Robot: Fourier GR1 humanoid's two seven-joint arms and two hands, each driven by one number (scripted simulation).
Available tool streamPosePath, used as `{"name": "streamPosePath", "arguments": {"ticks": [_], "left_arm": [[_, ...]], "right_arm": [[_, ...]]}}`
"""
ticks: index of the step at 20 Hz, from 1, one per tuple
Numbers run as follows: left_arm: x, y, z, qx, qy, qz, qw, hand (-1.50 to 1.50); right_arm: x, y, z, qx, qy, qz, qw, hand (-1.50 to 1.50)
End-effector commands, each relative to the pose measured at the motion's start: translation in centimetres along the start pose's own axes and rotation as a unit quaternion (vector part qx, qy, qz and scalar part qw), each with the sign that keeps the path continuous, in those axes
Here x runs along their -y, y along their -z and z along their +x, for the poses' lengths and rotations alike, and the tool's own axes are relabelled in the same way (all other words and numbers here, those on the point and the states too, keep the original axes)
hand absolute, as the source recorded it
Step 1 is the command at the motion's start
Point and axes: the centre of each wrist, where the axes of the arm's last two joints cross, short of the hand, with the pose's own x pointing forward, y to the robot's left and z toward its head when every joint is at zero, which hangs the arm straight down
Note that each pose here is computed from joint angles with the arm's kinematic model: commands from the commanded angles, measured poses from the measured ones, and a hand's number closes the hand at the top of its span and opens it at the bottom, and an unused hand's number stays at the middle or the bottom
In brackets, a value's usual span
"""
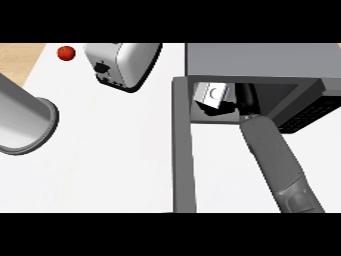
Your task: Pick up the milk, place it into the microwave and close the microwave
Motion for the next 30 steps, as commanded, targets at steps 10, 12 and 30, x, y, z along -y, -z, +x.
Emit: {"name": "streamPosePath", "arguments": {"ticks": [10,12,30], "left_arm": [[-0.1,2.3,-1.1,0.005,-0.007,-0.023,0.9997,-1.5],[-0.5,1.3,-1.3,0.007,-0.008,-0.025,0.9996,-1.5],[-0.3,4.2,-1.8,0.002,0.01,-0.041,0.9991,-1.5]], "right_arm": [[2.8,5.1,0.1,-0.021,-0.102,-0.064,0.992,1.5],[3.2,5.1,-0.1,-0.024,-0.127,-0.098,0.987,1.5],[9.9,1.1,-5.4,-0.143,-0.375,-0.213,0.891,-1.5]]}}
